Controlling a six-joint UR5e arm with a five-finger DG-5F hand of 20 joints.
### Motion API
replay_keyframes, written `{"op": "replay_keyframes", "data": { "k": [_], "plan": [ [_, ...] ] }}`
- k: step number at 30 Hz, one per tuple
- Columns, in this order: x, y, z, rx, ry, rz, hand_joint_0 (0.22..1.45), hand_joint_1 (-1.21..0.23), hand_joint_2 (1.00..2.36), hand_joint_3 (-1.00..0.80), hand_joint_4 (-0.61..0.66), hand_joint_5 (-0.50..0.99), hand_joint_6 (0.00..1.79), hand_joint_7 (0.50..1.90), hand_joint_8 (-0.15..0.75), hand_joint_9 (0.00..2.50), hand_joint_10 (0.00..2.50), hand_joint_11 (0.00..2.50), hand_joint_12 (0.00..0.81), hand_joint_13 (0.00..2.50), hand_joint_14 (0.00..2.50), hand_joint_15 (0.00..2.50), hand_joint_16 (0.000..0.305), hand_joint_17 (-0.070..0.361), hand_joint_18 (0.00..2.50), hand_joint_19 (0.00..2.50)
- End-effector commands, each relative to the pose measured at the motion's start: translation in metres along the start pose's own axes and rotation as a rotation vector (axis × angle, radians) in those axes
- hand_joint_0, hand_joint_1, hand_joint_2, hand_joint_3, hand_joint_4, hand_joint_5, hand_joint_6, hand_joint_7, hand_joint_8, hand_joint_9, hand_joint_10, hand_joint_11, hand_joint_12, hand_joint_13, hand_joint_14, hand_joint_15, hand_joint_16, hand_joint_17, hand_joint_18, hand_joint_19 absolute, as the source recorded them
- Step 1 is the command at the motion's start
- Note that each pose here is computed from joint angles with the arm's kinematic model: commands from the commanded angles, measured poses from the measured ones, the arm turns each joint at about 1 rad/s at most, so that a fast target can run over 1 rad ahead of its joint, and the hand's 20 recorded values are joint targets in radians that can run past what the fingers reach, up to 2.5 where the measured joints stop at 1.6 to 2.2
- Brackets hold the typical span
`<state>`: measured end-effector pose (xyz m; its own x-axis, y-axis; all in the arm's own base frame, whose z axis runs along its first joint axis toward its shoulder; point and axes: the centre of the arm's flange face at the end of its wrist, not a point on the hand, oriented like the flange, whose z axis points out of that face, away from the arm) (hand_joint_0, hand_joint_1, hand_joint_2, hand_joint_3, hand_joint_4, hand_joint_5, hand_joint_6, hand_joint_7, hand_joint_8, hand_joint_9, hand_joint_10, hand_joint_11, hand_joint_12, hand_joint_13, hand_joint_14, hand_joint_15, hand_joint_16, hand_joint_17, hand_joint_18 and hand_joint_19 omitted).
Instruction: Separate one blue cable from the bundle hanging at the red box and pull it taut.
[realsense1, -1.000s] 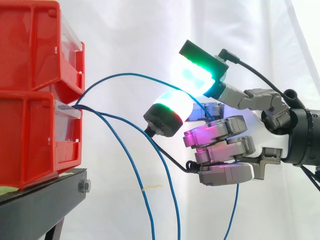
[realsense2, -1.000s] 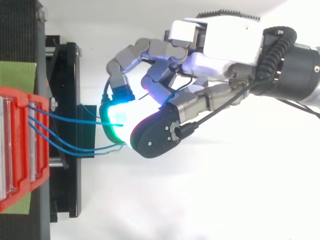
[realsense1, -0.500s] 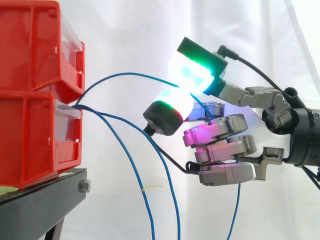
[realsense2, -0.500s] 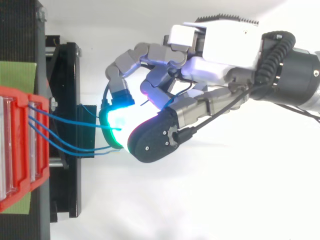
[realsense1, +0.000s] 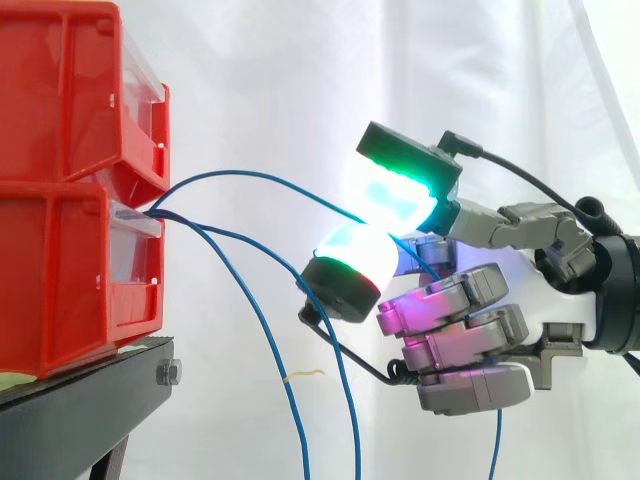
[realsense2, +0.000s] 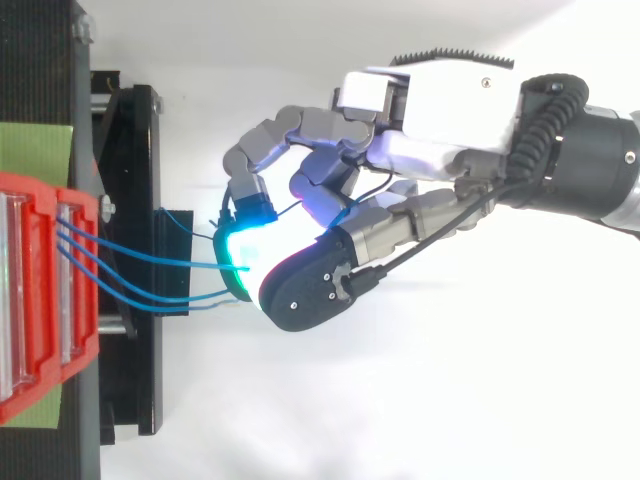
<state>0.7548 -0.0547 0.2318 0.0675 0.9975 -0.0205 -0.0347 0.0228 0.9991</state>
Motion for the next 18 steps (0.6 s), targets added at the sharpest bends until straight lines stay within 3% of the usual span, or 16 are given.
{"op": "replay_keyframes", "data": {
  "k": [1, 18],
  "plan": [
    [-0.0007, -0.0012, -0.0014, 0.015, 0.000, -0.004, 0.75, -0.69, 1.02, -0.29, 0.06, -0.20, 0.97, 1.29, 0.352, 0.84, 2.37, 1.24, 0.353, 1.12, 2.31, 1.35, 0.043, 0.097, 1.36, 1.46],
    [0.0004, -0.0014, -0.0016, 0.017, 0.001, -0.005, 0.76, -0.69, 1.02, -0.29, 0.06, -0.20, 0.97, 1.28, 0.349, 0.82, 2.40, 1.20, 0.355, 1.11, 2.30, 1.34, 0.043, 0.097, 1.35, 1.46]
  ]
}}
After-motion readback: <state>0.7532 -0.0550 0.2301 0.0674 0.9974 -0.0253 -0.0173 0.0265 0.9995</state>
